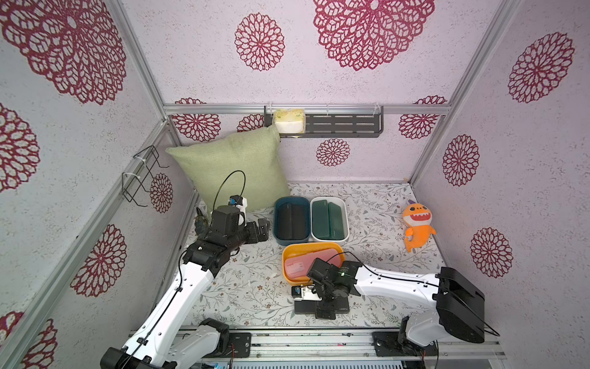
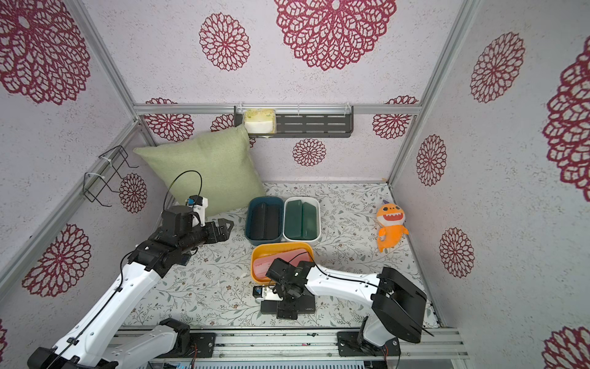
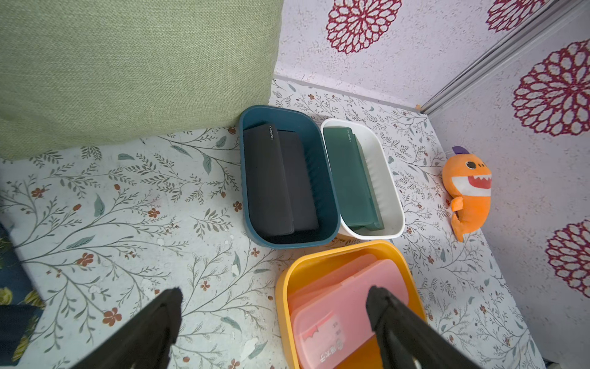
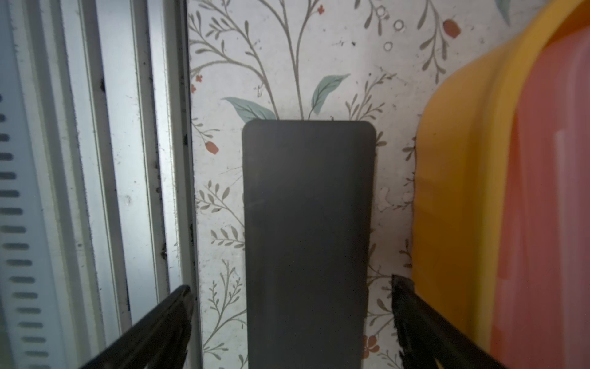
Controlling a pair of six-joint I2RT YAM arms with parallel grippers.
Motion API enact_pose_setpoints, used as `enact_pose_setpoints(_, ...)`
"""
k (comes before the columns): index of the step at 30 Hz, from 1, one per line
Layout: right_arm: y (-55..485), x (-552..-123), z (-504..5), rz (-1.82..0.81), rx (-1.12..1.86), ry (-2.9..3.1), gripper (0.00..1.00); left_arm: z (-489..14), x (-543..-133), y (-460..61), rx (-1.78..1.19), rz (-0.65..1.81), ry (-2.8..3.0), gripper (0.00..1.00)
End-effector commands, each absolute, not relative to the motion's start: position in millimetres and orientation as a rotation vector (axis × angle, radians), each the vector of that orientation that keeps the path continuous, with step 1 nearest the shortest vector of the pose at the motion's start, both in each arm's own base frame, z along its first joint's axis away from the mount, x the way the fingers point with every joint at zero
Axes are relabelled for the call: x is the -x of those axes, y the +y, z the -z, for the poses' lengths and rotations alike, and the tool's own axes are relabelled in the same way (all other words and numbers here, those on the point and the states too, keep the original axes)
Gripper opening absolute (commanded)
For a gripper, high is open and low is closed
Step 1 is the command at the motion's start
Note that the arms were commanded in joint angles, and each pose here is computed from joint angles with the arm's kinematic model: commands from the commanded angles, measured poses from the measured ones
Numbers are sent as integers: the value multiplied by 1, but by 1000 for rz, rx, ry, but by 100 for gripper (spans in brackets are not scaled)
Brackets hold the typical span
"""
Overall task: Place the pencil cases by color into the storage box
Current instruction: Pick up the pencil case from the center of the board.
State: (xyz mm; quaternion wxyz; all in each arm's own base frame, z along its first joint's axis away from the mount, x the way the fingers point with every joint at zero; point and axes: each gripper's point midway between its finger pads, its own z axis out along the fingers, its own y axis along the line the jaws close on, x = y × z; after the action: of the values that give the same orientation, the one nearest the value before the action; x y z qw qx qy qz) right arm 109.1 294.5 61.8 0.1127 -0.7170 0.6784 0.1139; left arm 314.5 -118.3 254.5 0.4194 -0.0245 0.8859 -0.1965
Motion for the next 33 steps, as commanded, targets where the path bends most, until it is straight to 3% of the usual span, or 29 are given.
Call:
enact_pose_setpoints(1,292,-107,-55,-319,2092,2038,99,-255,-313,-120,35,510,2207,97)
enact_pose_setpoints(33,279,-113,-8,-198,2038,2163,97,-255,-314,-127,56,578,2197,97)
